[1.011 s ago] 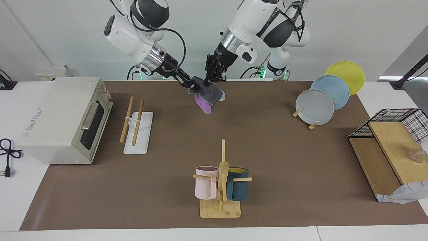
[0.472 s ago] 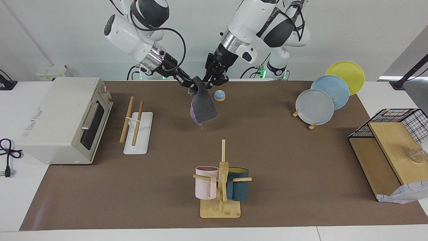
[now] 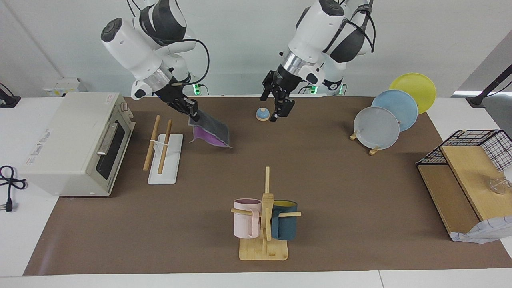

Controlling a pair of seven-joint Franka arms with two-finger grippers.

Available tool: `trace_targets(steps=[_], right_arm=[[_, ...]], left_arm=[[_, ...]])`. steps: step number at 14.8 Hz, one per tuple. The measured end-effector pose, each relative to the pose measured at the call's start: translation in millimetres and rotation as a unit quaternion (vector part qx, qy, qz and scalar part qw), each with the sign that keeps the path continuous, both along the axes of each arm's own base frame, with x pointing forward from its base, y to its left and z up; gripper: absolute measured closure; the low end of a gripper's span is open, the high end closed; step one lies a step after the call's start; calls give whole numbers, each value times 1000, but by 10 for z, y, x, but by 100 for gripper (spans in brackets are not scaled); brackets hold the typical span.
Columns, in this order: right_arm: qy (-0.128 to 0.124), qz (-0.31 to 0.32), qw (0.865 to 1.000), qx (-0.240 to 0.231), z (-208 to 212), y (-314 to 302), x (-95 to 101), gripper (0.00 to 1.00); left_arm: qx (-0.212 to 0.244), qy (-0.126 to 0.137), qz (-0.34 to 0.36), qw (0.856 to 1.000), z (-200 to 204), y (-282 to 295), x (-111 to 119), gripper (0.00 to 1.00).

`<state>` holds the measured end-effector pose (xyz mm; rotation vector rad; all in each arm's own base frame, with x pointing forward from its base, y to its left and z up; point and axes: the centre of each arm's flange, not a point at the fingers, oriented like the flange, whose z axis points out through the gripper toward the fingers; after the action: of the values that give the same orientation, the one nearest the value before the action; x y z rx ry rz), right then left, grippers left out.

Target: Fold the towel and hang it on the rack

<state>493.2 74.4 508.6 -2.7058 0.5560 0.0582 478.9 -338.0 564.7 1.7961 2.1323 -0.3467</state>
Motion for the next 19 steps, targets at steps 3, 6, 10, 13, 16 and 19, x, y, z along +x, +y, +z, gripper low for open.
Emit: trace_targets(steps=[3, 6, 10, 13, 16, 19], right_arm=[[-33, 84, 995, -50, -25, -345, 23, 98], [-45, 126, 988, -82, -40, -535, 28, 98], [-55, 174, 975, -123, -62, -961, 20, 98], [-54, 194, 969, -143, -75, -1173, 1, 98], [-48, 205, 965, -153, -135, -1382, -42, 98], [-37, 207, 966, -149, -287, -1622, -121, 98]], left_arm=[[28, -27, -73, 997, -120, 709, 348, 0], [49, -59, -163, 984, -181, 1361, 583, 0], [68, -104, -285, 951, -206, 1921, 722, 0], [95, -132, -378, 912, -215, 2111, 753, 0], [134, -150, -466, 861, -168, 2242, 777, 0], [169, -151, -555, 801, -77, 2472, 802, 0]])
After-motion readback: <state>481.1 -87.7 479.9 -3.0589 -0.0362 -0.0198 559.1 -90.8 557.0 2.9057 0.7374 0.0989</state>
